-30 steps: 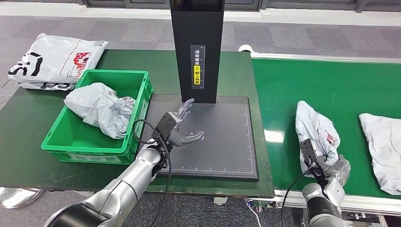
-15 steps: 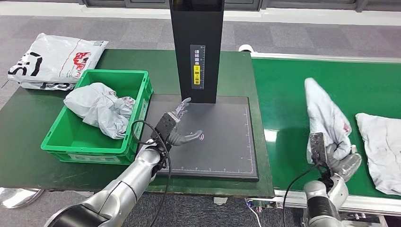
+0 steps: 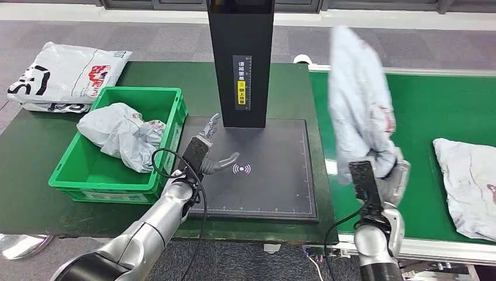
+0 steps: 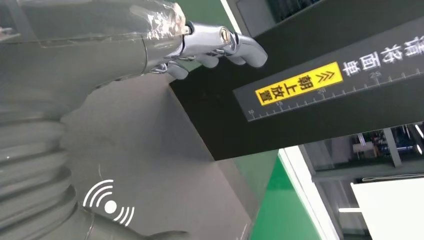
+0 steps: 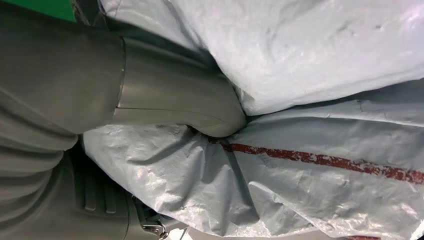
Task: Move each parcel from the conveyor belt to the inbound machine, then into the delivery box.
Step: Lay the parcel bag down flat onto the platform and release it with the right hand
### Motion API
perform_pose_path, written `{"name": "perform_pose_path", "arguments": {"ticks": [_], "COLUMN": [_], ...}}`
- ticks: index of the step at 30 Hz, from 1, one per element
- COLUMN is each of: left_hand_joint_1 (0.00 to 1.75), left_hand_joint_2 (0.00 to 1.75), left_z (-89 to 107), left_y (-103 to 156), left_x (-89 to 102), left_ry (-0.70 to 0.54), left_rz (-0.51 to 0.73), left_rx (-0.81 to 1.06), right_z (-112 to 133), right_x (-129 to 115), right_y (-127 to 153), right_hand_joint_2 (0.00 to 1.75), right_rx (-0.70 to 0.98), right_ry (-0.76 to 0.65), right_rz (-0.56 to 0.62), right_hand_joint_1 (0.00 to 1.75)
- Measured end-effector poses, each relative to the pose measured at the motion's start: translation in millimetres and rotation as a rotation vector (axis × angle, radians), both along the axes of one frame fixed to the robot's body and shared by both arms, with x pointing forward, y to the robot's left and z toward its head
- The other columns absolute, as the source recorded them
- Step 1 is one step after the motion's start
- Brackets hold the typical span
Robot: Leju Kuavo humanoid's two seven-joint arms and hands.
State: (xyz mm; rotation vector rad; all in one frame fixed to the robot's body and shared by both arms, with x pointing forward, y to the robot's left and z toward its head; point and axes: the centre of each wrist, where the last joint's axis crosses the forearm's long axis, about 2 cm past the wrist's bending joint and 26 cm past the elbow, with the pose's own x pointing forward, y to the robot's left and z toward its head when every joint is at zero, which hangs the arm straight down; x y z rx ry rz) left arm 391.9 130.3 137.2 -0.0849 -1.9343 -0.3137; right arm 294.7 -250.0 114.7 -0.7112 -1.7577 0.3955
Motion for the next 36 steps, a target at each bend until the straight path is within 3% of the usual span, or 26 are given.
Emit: {"name": "perform_pose_path", "arguments": {"ticks": [5,8,19,20,23,24,36], "left_hand_joint_1": [0.00,0.00,0.00,0.00,0.00,0.00,0.00], "left_hand_joint_2": [1.75,1.75,1.75,1.75,1.75,1.75,1.75], "left_z": [7.7,11.9,19.9,20.2,21.5,21.9,29.7], "left_y": [2,3,5,5,6,6,9], "left_x": [4.7,7.0,10.2,10.3,10.6,10.8,13.5], "left_ry": [-0.029,-0.048,-0.079,-0.080,-0.087,-0.090,-0.151], "left_rz": [0.045,0.073,0.120,0.123,0.136,0.142,0.246], "left_rx": [-0.032,-0.048,-0.086,-0.088,-0.095,-0.098,-0.173], "right_z": [2,-6,-32,-34,-39,-40,-38], "right_x": [-6,-14,-28,-29,-30,-29,-19], "right_y": [42,61,92,93,96,96,95], "right_hand_joint_2": [1.75,1.75,1.75,1.75,1.75,1.75,1.75], "right_rx": [-0.110,-0.171,-0.386,-0.399,-0.427,-0.435,-0.473], "right_ry": [0.192,0.225,0.377,0.387,0.405,0.409,0.372], "right_rz": [0.229,0.307,0.521,0.535,0.559,0.563,0.506], "right_hand_joint_1": [1.75,1.75,1.75,1.39,0.08,0.00,0.00]}}
